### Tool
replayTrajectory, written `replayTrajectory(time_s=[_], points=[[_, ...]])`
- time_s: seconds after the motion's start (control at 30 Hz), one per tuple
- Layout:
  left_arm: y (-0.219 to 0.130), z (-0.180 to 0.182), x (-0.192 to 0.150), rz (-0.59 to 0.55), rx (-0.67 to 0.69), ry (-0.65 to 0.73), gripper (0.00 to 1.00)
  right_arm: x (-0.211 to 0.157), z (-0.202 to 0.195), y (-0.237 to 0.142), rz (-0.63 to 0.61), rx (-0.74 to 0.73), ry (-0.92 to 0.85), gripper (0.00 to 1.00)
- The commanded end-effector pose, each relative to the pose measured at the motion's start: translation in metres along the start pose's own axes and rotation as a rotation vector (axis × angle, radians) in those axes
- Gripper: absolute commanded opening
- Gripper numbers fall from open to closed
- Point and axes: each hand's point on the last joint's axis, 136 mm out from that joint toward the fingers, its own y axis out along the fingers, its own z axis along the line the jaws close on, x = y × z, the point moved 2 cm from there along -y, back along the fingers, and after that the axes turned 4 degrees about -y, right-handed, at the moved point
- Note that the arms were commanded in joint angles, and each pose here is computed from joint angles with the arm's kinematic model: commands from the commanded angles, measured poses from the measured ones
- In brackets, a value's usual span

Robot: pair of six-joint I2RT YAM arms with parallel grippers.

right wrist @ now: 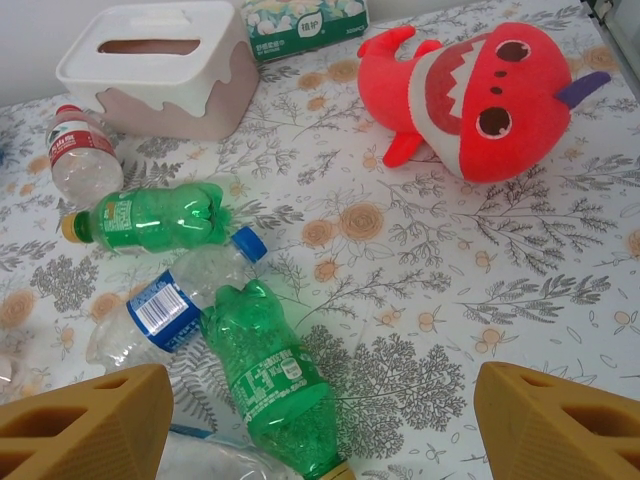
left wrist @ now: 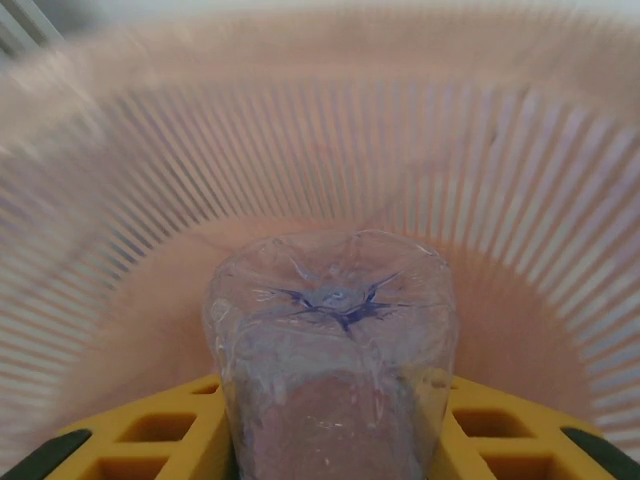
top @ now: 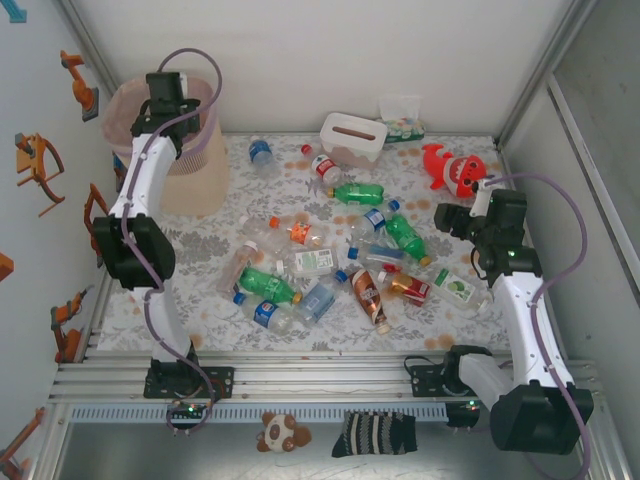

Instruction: Put the plastic bottles in the bin

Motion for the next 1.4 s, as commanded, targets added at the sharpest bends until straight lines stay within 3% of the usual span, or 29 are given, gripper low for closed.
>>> replayTrajectory(time_s=[0.0, 0.5, 0.93, 1.13, 1.37], points=[[0.003, -0.003, -0.007, 0.062, -0.056, -0.067, 0.41, 0.005, 0.004, -0.005, -0.015, 0.010, -0.016, 0.78], [0.042, -0.033, -0.061, 0.405, -0.314, -0.165, 0.46, -0.004, 0.002, -0.002, -0.001, 0.004, -0.018, 0.78], [0.010, -0.077, -0.065, 0.513, -0.624, -0.294, 0.46, -0.006, 0.001, 0.003, -0.002, 0.006, -0.017, 0.78], [-0.005, -0.098, -0.060, 0.513, -0.666, -0.290, 0.49, -0.009, 0.001, 0.003, 0.000, 0.004, -0.016, 0.78], [-0.014, -0.076, -0.050, 0.443, -0.489, -0.221, 0.71, -0.010, 0.001, 0.001, -0.004, 0.001, -0.017, 0.78]])
